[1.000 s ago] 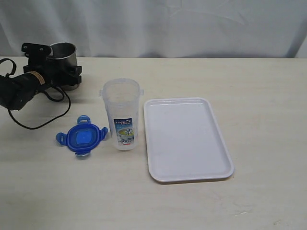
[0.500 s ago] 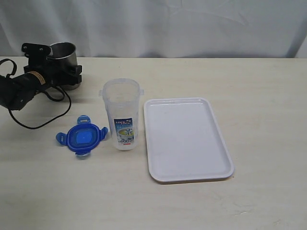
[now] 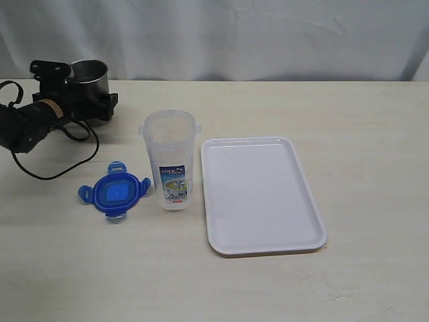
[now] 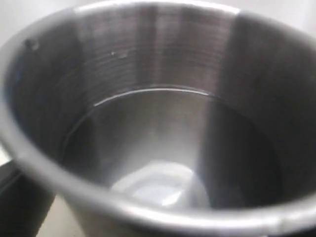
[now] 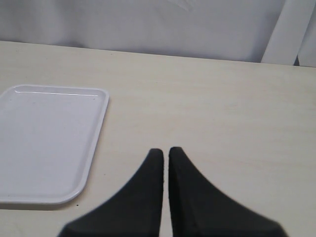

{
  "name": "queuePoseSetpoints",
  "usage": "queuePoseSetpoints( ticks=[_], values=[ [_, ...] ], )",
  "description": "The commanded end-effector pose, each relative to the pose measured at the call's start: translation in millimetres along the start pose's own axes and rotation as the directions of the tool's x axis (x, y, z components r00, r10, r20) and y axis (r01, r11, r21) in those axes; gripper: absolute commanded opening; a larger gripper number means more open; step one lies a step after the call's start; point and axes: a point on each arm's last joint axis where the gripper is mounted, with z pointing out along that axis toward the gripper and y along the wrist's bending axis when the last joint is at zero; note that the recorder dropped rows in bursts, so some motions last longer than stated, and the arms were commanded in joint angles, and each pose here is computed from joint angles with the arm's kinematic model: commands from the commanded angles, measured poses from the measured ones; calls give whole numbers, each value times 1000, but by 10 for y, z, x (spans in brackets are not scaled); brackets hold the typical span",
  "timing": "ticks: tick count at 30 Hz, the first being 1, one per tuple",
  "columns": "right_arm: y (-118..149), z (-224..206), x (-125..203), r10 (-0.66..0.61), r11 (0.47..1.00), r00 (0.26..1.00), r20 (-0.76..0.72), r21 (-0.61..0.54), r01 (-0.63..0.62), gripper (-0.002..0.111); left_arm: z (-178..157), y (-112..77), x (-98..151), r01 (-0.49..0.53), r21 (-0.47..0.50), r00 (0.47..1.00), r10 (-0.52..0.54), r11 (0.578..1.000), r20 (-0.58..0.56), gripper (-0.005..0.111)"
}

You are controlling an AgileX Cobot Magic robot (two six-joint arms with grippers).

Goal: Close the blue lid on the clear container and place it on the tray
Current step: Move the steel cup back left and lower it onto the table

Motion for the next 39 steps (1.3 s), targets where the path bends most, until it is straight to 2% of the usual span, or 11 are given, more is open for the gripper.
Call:
queuePoseSetpoints(
  ticks=[1,7,11,20,27,31,39],
  values=[
    [0,0,4,-1,1000,1000,6,0,1,4,-3,10,-42,6,-13,1000,-6,1000,-11,99],
    [0,0,4,-1,1000,1000,6,0,1,4,-30,-1,-76,-35,-2,998,35,999,-58,99],
    [0,0,4,-1,1000,1000,6,0,1,4,-36,3,-73,-2,-8,997,1,1000,-79,99],
    [0,0,4,-1,1000,1000,6,0,1,4,-51,22,8,4,-32,988,-9,999,-153,99],
    [0,0,4,-1,1000,1000,6,0,1,4,-128,-54,115,32,17,994,-30,999,-106,99],
    [0,0,4,-1,1000,1000,6,0,1,4,-148,-63,157,36,19,993,-34,999,-117,99],
    [0,0,4,-1,1000,1000,6,0,1,4,-176,22,241,69,-34,978,-74,997,-197,99]
  ],
)
